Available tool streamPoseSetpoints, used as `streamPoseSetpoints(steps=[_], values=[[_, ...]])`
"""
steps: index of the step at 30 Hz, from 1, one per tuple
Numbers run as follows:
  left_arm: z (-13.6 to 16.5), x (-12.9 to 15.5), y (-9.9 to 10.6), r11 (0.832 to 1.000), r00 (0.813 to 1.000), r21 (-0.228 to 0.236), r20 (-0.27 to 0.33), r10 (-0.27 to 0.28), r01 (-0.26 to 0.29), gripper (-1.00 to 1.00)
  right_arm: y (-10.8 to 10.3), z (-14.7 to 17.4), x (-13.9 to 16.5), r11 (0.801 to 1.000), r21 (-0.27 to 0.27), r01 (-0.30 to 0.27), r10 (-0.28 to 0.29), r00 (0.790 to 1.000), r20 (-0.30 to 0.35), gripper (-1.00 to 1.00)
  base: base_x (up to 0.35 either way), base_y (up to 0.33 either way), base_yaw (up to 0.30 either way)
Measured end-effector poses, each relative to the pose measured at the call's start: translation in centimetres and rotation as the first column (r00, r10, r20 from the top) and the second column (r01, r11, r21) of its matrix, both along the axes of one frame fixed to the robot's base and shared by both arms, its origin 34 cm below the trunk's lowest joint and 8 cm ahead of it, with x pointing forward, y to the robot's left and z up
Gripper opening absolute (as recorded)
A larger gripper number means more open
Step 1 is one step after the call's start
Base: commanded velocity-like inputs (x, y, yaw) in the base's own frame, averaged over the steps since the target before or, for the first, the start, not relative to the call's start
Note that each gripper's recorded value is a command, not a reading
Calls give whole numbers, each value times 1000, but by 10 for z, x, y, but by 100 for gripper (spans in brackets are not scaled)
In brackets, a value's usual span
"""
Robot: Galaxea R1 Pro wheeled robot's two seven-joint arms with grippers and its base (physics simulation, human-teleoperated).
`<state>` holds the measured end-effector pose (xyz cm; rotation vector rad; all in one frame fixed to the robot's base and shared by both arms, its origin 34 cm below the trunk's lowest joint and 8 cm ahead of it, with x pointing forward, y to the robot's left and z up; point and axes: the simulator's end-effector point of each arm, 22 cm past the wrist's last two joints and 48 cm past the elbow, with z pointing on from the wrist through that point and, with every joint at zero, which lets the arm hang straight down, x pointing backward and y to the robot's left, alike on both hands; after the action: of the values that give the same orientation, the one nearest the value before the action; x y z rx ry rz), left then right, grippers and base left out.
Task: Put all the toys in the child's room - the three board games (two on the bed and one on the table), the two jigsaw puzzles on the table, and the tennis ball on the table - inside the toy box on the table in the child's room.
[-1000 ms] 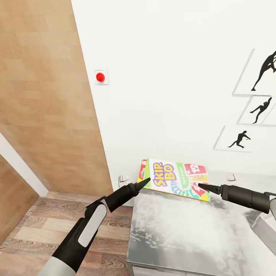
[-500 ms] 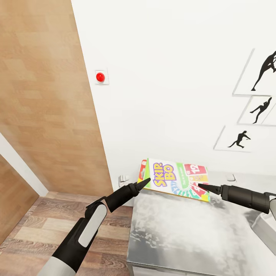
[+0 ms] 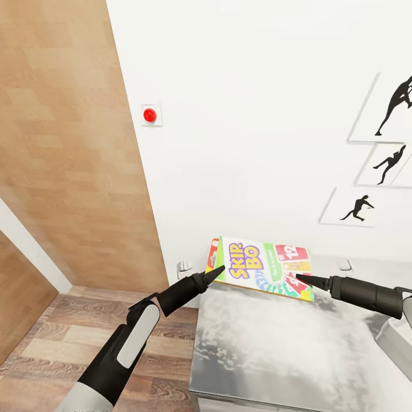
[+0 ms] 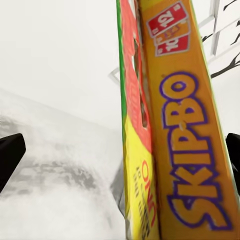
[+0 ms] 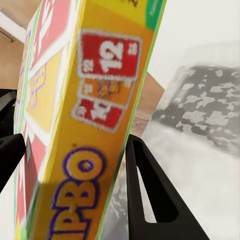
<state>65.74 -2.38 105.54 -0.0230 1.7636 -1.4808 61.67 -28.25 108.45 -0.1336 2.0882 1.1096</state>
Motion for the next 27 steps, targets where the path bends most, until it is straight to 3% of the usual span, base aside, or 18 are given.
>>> streamPoseSetpoints(steps=[8, 12, 14, 20, 27], values=[[0, -2, -4, 1000, 999, 4, -23, -31, 31, 100, -5, 3, 2, 1000, 2, 14, -14, 1000, 5, -100, 0, 0, 0], [-4, -9, -10, 996, 995, 10, -64, -83, 83, 100, -23, 11, 7, 998, 8, 64, -64, 998, 28, -100, 0, 0, 0], [-10, -14, -11, 992, 989, 34, -93, -116, 119, 100, -41, 28, 9, 992, 56, 109, -111, 993, 45, -100, 0, 0, 0], [-23, -14, -6, 989, 985, 83, -128, -115, 126, 100, -72, 32, 14, 981, 58, 184, -187, 981, 55, -100, 0, 0, 0], [-33, -13, -2, 981, 986, 149, -132, -106, 126, 100, -91, 39, 14, 971, 69, 228, -233, 970, 70, -100, 0, 0, 0]])
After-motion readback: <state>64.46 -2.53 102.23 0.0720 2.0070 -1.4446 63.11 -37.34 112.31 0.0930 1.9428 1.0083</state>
